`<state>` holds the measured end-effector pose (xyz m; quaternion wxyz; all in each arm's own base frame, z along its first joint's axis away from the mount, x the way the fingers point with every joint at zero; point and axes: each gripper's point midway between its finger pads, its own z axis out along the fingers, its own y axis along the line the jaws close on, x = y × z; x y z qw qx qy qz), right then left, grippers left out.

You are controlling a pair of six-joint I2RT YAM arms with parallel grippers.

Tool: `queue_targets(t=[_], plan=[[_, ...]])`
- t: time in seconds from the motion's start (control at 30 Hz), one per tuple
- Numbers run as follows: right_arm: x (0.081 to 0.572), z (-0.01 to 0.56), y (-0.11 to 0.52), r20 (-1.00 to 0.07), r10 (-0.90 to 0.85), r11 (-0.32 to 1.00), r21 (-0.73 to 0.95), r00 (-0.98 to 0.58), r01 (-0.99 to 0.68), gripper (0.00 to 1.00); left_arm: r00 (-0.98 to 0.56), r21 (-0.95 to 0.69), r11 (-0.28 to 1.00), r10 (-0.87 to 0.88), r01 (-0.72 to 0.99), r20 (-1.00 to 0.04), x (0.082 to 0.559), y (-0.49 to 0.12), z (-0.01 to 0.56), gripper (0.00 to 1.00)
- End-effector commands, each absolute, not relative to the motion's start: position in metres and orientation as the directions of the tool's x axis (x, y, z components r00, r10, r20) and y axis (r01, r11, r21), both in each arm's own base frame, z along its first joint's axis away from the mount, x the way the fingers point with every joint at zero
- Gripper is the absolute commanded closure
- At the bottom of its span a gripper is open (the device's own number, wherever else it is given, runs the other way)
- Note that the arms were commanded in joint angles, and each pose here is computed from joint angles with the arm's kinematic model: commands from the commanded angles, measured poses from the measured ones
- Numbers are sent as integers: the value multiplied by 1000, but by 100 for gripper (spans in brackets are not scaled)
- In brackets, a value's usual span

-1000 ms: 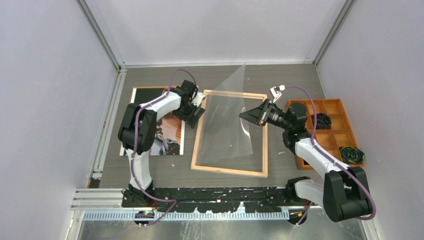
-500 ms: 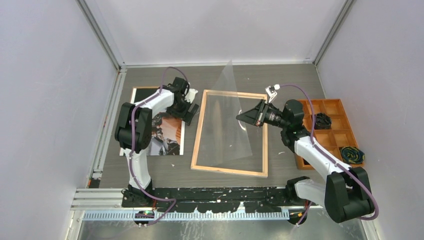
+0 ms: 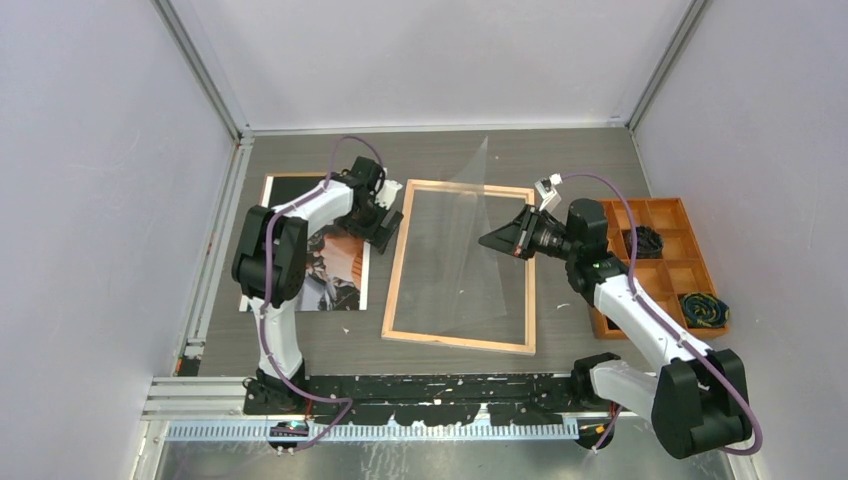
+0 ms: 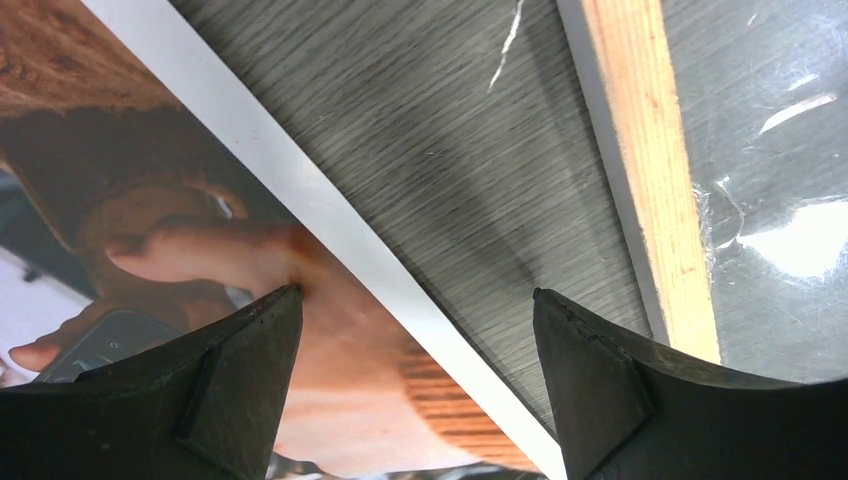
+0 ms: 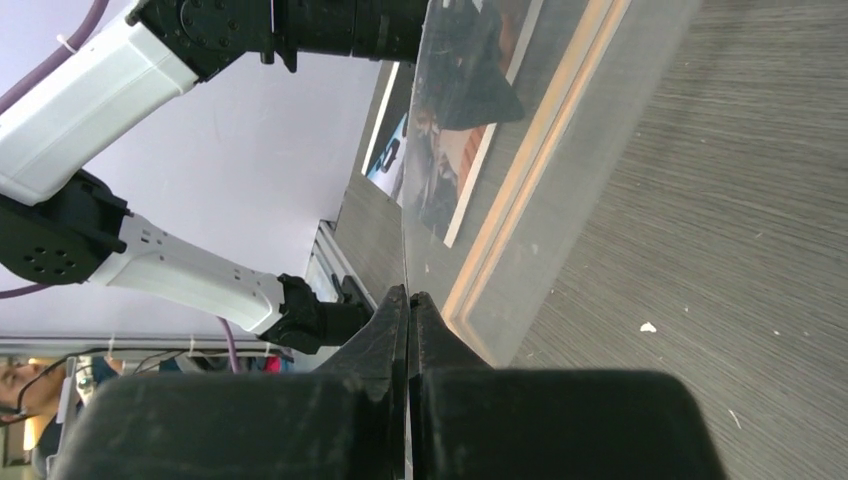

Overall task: Put the photo into the frame
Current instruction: Place the photo frame item in the photo frame.

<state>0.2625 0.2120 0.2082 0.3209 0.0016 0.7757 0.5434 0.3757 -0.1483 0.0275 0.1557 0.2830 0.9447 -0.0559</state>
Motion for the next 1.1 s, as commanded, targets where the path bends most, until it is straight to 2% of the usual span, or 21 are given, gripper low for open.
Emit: queue_targets(t=[0.0,0.13,0.4,0.6,0.77,1.07], plan=[[262,211,205,-535,364,445,819,-762,-363,99,-776,-34,808,551,588,-308,365,-159,15,14],[265,202,197,-525,383,486,814,-761,-317,92,-772,-35,804,557,593,-305,363,-162,13,14],[270,175,183,-525,395,585,776,-754,-235,63,-764,-22,796,572,605,-298,361,-162,12,14],[273,150,172,-520,374,662,730,-768,-172,51,-764,-19,795,575,606,-292,361,-161,9,14],[279,128,155,-513,336,759,644,-790,-96,43,-762,-15,794,577,607,-292,361,-161,9,14],[279,93,134,-476,320,844,536,-819,18,39,-760,-12,792,582,611,-288,359,-161,7,14]])
